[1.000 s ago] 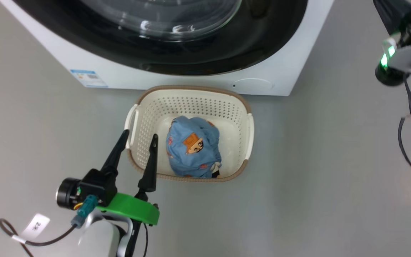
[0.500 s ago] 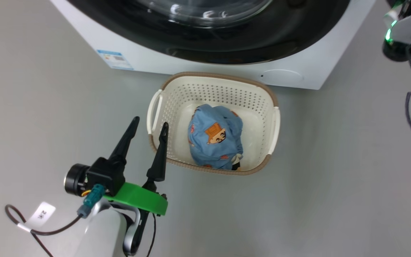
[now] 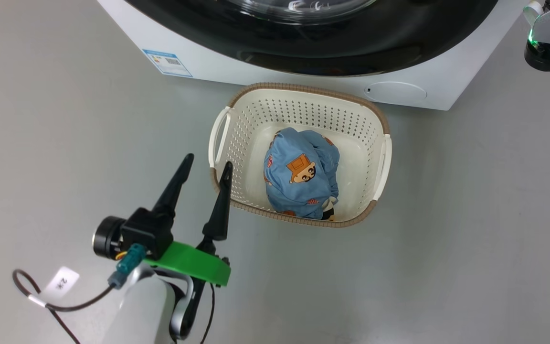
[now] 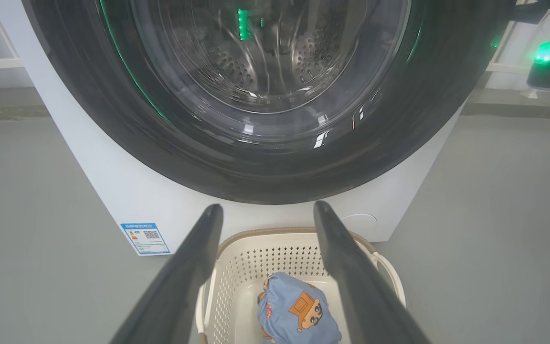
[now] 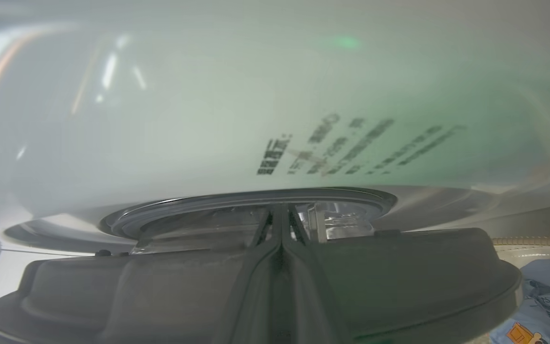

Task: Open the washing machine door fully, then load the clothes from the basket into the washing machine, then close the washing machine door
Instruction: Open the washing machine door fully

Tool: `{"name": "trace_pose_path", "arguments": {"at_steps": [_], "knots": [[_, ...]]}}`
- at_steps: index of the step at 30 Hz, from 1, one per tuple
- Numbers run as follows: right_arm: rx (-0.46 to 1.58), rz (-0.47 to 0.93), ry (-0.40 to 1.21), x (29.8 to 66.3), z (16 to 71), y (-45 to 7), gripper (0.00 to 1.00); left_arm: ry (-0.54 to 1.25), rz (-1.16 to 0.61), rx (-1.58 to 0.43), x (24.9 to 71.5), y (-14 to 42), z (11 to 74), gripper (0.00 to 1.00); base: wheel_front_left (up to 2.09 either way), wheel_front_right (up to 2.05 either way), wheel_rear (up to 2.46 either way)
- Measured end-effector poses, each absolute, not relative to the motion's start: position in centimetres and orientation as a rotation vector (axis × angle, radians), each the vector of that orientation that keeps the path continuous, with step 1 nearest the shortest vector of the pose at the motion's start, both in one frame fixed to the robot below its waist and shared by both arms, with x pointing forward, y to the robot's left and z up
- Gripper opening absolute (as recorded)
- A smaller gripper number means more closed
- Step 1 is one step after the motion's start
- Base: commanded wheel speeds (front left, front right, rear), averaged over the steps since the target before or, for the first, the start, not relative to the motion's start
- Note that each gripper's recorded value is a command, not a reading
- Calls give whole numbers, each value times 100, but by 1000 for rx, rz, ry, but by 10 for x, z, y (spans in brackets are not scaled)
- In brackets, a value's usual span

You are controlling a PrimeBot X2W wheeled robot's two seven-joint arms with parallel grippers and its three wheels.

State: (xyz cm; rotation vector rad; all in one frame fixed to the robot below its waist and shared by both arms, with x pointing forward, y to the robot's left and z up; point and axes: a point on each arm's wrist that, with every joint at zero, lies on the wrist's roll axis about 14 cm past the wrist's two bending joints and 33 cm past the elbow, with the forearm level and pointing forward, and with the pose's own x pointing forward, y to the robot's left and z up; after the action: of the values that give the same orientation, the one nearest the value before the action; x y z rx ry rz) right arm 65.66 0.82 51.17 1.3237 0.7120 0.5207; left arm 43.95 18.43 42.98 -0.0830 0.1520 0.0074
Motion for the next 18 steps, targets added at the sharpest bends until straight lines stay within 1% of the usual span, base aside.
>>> {"name": "trace_pose_path", "arguments": {"at_steps": [6, 18], "knots": [[1313, 538, 748, 653, 507, 9, 0, 144, 8, -84, 445, 183, 432, 100, 0, 0, 0], [1267, 621, 813, 640, 509, 8, 0, 146, -8, -91, 450, 174, 429, 100, 0, 0, 0]]}}
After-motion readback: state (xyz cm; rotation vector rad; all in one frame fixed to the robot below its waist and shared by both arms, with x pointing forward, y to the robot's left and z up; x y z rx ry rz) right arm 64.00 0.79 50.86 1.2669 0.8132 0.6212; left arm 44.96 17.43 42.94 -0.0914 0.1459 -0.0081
